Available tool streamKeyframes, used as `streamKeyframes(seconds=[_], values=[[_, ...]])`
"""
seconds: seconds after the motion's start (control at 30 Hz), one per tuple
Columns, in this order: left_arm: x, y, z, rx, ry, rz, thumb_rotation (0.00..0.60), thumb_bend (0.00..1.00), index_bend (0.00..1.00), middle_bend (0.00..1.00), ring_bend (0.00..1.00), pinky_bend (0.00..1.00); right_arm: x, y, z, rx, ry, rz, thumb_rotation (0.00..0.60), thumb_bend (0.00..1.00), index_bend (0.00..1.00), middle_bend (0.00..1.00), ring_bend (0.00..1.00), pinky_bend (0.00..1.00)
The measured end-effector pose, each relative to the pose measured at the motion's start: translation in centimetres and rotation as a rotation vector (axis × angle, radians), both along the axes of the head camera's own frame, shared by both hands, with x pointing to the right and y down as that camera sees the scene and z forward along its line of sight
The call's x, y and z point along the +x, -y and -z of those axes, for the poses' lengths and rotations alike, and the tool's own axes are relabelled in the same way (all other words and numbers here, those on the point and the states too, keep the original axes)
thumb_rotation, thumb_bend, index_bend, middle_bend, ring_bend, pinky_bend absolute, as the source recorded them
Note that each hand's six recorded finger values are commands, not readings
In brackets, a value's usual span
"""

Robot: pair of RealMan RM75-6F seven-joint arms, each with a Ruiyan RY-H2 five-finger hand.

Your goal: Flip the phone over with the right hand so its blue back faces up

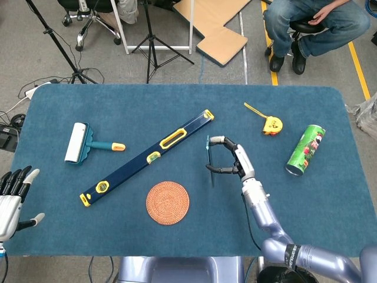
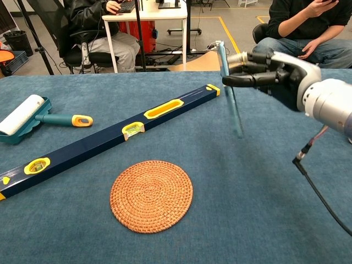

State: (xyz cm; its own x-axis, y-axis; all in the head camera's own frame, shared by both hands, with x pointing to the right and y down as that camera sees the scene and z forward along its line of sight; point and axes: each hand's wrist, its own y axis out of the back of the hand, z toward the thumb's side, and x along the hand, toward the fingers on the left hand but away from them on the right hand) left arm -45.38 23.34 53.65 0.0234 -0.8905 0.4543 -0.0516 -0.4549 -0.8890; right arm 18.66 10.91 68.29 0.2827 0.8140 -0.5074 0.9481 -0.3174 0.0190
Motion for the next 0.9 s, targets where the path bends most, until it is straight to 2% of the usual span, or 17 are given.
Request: streamKeyframes(seconds=[0.13, 0.2, 0.4, 0.57, 0.67, 0.77, 0.9], values=[[0.0, 0.0, -0.1, -0.003, 0.003, 0.001, 0.600, 0.00, 0.00, 0.00, 0.00, 0.00, 0.7, -1.6, -2.0, -0.124, 0.094, -0.084, 0.600, 0.28, 0.48, 0.49, 0.16, 0.11], [0.0, 0.0, -0.2, -0.004, 0.004, 0.002, 0.600, 0.00, 0.00, 0.00, 0.00, 0.00, 0.9, -2.4, -2.9, -0.164, 0.116, -0.106, 0.600, 0.29, 0.48, 0.49, 0.16, 0.11], [-0.1, 0.1, -0.3, -0.008, 0.006, 0.005, 0.600, 0.00, 0.00, 0.00, 0.00, 0.00, 1.6, -4.2, -4.9, -0.212, 0.120, -0.121, 0.600, 0.31, 0.48, 0.49, 0.16, 0.13], [-0.2, 0.1, -0.4, -0.010, 0.008, 0.005, 0.600, 0.00, 0.00, 0.00, 0.00, 0.00, 1.8, -5.3, -6.1, -0.262, 0.163, -0.159, 0.600, 0.32, 0.47, 0.48, 0.16, 0.13], [-0.2, 0.1, -0.4, -0.011, 0.010, 0.004, 0.600, 0.00, 0.00, 0.00, 0.00, 0.00, 2.3, -5.7, -6.8, -0.278, 0.166, -0.164, 0.600, 0.33, 0.36, 0.41, 0.14, 0.07], [-0.2, 0.1, -0.5, -0.013, 0.011, 0.004, 0.600, 0.00, 0.00, 0.00, 0.00, 0.00, 3.1, -5.8, -7.3, -0.263, 0.132, -0.152, 0.600, 0.36, 0.28, 0.32, 0.10, 0.00], [-0.2, 0.0, -0.6, -0.018, 0.015, 0.003, 0.600, 0.00, 0.00, 0.00, 0.00, 0.00, 4.7, -5.7, -7.7, -0.237, 0.070, -0.146, 0.600, 0.39, 0.03, 0.04, 0.00, 0.00]])
